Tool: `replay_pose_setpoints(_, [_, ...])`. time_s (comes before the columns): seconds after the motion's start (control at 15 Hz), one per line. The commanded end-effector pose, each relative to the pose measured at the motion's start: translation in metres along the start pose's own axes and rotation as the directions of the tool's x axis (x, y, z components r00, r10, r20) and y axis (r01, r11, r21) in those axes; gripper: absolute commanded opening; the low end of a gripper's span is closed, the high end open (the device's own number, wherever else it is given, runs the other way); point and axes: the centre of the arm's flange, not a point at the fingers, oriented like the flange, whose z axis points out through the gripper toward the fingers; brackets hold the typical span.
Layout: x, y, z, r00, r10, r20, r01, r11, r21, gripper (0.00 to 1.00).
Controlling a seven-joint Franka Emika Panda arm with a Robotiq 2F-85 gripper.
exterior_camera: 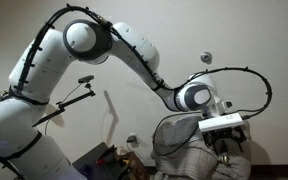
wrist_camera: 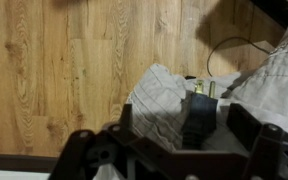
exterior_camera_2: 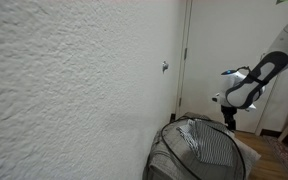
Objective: Untangle the wire
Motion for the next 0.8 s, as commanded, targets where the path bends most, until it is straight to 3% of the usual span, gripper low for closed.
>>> replay_pose_setpoints(0.0, [0.003,-0.002,-0.008,1.0,-0.024,0.009,0.025,1.0,-0.01,0.65])
replay_pose_setpoints(0.53, [0.001,-0.003,-0.023,1.0,-0.024,0.016,0.025,0.999,-0.035,0.07])
replay_pose_setpoints(0.73, [-0.008,-0.003,-0.043,1.0,-0.018,0.023,0.019,0.998,-0.062,0.08])
